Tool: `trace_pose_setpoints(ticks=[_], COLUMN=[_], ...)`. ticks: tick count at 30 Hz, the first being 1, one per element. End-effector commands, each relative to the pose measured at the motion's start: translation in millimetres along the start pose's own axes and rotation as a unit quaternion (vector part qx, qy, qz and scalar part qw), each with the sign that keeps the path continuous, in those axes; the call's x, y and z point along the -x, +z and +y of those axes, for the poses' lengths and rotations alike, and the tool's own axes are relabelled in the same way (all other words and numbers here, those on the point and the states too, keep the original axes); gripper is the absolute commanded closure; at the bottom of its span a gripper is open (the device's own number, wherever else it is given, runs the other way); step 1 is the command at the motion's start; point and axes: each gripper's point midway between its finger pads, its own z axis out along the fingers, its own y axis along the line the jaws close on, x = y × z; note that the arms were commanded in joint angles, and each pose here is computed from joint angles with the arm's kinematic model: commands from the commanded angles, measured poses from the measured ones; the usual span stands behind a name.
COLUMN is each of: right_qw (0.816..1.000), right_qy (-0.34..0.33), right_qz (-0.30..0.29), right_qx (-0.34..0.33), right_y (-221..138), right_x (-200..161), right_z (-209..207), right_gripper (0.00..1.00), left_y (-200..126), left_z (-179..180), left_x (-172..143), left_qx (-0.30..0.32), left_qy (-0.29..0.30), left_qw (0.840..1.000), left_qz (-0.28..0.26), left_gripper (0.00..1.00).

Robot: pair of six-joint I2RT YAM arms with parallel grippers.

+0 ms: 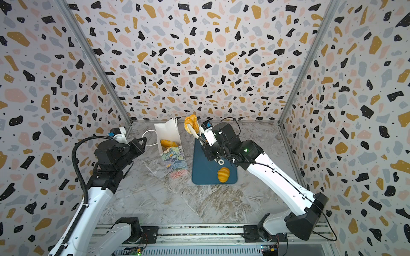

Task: Pack bread into a paper bag
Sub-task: Place the bread in the paper bag.

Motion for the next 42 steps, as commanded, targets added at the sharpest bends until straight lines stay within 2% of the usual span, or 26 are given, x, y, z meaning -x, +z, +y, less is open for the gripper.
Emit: trace_pose_setpoints(ticks=[1,11,26,42], right_qw=[0.997,0.991,0.985,0.984], right_qy=[-0.016,-0.042,-0.070,-0.076], right_qz=[-0.074,-0.115,-0.135,-0.105], right_qx=[0.011,0.047,0.086,0.122], right_y=[-21.4,-25.3,-21.2,2.3], right_x=[44.2,76.0,91.1,82.6], right_z=[7.6,25.0,57.7,87.9], right_gripper=[0.77,0.78,0.78,0.78], left_y=[-8.8,-9.1,-7.6,-9.0], left_z=[-13.9,-11.1,-12.1,-13.2], left_x=[13.5,12.2,12.6,11.9], left_qx=[-0.019,-0.016,-0.019,-0.021], left_qy=[0.013,0.003,-0.006,-0.005], left_qw=[1.000,1.000,1.000,1.000], left_qz=[-0.021,-0.024,-0.024,-0.022], left_gripper=[1.00,1.00,1.00,1.00])
